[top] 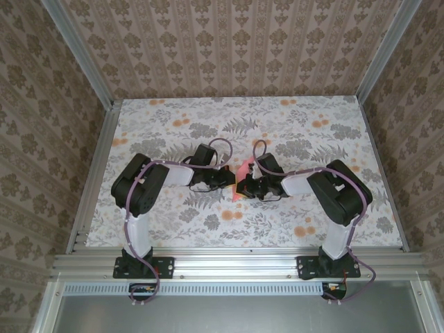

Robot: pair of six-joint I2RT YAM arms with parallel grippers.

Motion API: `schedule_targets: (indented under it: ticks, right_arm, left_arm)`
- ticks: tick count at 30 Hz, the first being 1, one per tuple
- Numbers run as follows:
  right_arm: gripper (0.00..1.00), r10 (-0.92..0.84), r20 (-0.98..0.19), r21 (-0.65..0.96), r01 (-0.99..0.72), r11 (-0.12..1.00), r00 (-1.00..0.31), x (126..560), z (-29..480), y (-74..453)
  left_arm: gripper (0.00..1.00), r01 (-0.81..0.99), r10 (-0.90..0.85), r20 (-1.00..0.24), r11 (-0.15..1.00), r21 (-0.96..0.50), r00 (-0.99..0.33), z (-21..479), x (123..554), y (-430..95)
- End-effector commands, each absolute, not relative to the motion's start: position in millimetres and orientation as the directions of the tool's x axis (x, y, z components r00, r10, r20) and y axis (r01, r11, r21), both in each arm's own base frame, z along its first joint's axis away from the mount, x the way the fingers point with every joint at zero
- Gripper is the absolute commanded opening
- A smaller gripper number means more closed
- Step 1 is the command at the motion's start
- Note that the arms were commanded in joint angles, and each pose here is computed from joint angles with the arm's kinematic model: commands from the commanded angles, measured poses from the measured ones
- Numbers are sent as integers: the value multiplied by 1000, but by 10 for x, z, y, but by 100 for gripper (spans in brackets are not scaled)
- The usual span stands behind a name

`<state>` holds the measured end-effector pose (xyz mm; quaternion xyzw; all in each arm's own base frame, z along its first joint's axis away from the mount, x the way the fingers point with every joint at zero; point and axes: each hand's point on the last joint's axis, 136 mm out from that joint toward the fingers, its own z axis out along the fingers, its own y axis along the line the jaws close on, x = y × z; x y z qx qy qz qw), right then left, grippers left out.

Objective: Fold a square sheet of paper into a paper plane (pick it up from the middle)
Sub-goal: Fourth fold the wing at the center of the table.

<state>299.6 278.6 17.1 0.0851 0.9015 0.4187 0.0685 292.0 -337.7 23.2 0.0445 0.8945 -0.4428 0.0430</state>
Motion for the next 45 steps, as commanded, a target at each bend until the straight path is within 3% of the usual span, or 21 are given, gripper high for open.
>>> schedule_targets:
  ticks: [1,12,29,38,45]
  right_arm:
    - [6,221,-36,753,119,647,-975,2958,36,2772]
    - [8,205,-81,792,62,607,-976,2877,382,2813]
    - [7,221,-26,777,119,618,-975,2824,-1,2913]
    - [7,208,-71,802,68,594,-976,2804,337,2919]
    - [7,198,-50,797,80,598,-979,2742,230,2983]
  left_arm:
    - [4,106,49,-97,648,-755,-994,54,2924,-3303]
    - [4,103,58,-87,663,-742,-995,16,2897,-3273]
    - [4,101,59,-83,665,-740,-995,-7,2893,-3270]
    - [4,102,60,-84,665,-740,-995,-4,2893,-3270]
    - [4,103,61,-84,665,-740,-995,3,2902,-3277]
